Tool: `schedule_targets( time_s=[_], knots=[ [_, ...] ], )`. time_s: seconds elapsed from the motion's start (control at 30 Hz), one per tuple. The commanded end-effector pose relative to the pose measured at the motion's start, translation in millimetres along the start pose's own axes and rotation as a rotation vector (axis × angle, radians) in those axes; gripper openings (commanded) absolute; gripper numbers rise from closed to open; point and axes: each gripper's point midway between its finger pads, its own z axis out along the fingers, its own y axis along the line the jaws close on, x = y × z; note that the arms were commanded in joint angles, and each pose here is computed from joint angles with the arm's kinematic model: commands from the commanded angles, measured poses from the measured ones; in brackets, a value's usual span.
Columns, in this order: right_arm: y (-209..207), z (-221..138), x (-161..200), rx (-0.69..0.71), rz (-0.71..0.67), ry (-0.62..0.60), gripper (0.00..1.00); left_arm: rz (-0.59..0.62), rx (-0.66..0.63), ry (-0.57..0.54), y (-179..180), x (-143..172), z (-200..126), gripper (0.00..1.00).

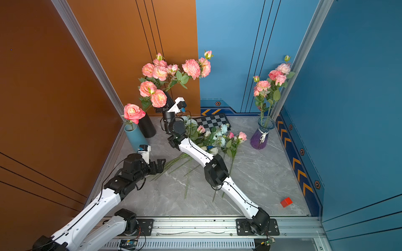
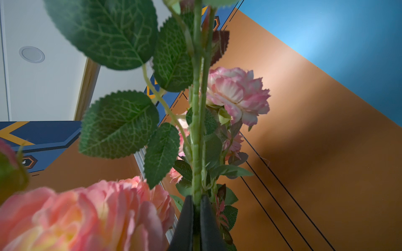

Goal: Place the pink flowers into the vase
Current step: Place the flower in the vase.

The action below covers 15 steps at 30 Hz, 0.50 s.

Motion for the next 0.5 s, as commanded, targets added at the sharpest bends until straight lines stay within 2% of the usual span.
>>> schedule_targets(
  time_s=[0.0, 0.1, 0.23, 0.47],
  knots=[
    [16, 9, -23, -0.047, 0.014, -0.03, 0.0, 0.058, 0.019, -0.036, -7, -12, -4, 0.99],
    [20, 8, -27, -0.064, 0.059, -0.021, 0.0, 0.064, 0.016, -0.034, -6, -9, -3, 0.98],
    [30, 7, -39, -0.096, 0.043, -0.012, 0.0, 0.045, 0.021, -0.045, -6, -8, -4, 0.99],
    [36, 10, -68, -0.11, 0.089, -0.046, 0.0, 0.05, 0.033, -0.046, -9, -8, -5, 0.99]
  ],
)
